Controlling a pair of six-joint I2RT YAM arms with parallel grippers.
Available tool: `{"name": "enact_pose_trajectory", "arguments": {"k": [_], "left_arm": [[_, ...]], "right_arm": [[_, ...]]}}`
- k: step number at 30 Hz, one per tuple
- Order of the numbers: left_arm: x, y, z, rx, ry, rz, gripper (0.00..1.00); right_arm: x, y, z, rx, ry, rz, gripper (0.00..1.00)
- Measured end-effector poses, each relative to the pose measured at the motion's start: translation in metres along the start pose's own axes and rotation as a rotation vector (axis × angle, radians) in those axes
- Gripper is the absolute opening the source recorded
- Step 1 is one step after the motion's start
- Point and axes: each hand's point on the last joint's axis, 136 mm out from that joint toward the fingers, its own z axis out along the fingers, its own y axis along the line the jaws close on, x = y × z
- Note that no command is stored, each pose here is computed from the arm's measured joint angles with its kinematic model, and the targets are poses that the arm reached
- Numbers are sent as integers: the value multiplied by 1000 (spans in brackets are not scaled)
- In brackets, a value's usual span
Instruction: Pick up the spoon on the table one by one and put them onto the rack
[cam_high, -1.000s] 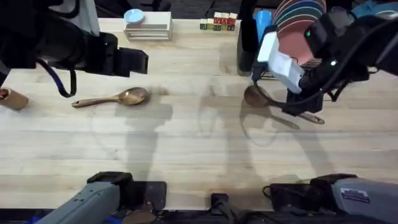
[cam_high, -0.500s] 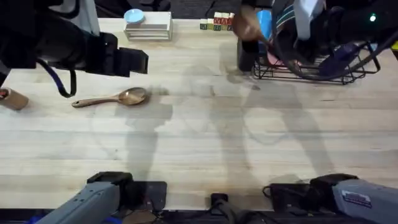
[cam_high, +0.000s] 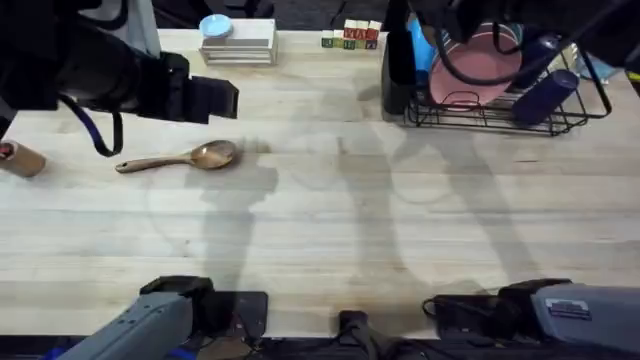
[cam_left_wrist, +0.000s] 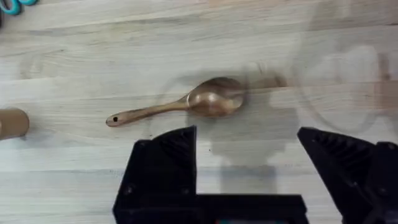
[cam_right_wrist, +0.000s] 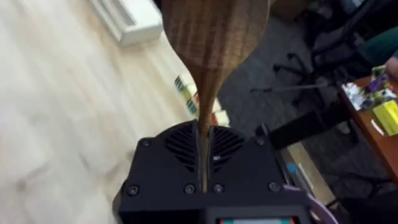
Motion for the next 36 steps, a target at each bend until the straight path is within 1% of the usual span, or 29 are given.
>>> {"name": "enact_pose_trajectory", "arguments": {"k": [8,12,17,22,26,27,30,34,36], "left_arm": [[0,0,0,0,0,0,993],[0,0,0,0,0,0,993],[0,0,0,0,0,0,993],[0,0,0,0,0,0,993],[0,0,0,0,0,0,993],[0,0,0,0,-1,0,993],[0,0,0,0,-1,0,993],[0,0,0,0,-1,0,993],[0,0,0,0,-1,0,993]], "right_arm": [[-1,-8,37,16,-102,14,34],[8,-4,55,-4,-118,50,34],[30,8,72,-50,-77,113,34],[47,16,77,-70,-20,152,34],[65,20,76,-69,63,184,34],[76,25,75,-79,113,203,34],[81,26,74,-79,134,210,34],[81,27,74,-80,138,214,68],[82,27,74,-81,139,216,101]]}}
